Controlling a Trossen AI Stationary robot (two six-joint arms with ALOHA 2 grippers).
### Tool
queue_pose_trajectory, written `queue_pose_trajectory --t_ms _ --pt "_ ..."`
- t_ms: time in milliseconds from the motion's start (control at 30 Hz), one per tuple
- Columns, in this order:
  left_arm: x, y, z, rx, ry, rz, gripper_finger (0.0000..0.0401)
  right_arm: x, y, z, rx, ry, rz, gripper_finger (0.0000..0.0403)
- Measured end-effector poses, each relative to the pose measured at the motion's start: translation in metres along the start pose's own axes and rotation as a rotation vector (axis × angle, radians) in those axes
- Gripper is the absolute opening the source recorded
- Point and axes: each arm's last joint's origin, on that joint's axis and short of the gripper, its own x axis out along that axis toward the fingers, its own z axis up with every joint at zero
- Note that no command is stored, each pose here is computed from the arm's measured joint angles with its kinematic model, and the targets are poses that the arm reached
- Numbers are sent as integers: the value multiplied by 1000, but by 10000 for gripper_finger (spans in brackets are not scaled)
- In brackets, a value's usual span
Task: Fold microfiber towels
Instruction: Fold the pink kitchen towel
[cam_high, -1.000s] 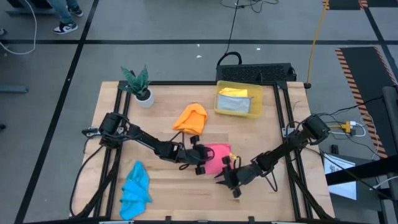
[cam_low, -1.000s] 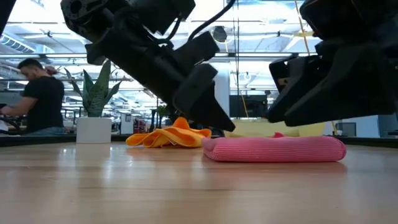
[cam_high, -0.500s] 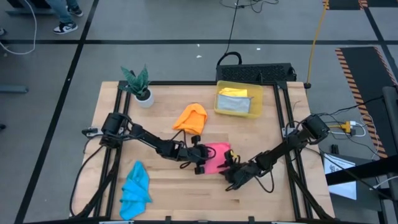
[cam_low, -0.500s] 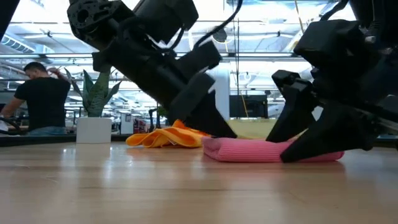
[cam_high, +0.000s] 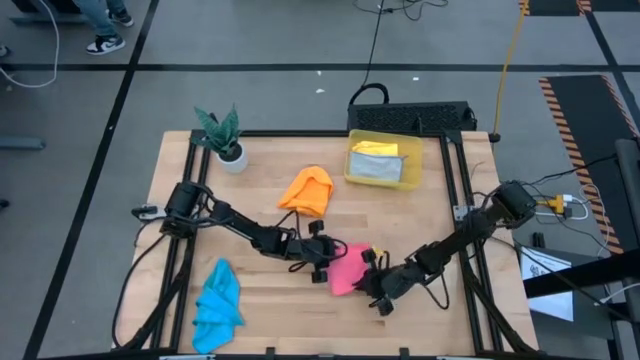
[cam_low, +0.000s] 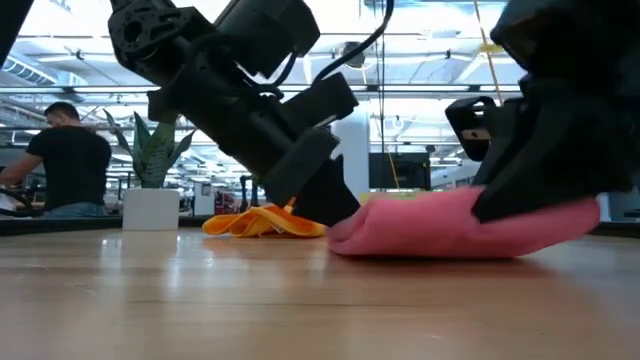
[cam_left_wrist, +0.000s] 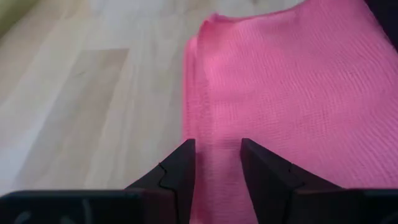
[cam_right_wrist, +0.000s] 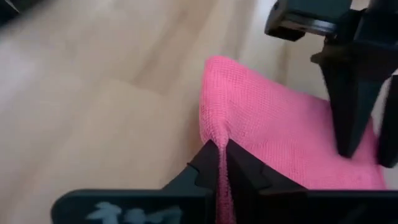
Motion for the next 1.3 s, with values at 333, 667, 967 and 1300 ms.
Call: queue_pose_trajectory --t_ms 333,667,967,1300 --pt "2 -19 -7 28 -3 -84 131 -5 0 11 229 -49 199 10" --pt "-6 -33 -2 104 -61 -81 131 -7 -20 23 411 -86 288 9" --pt "-4 -34 -5 140 -57 -85 131 -26 -44 36 542 -104 251 9" --pt "-8 -46 -4 168 -87 -137 131 -22 -66 28 657 -33 252 8"
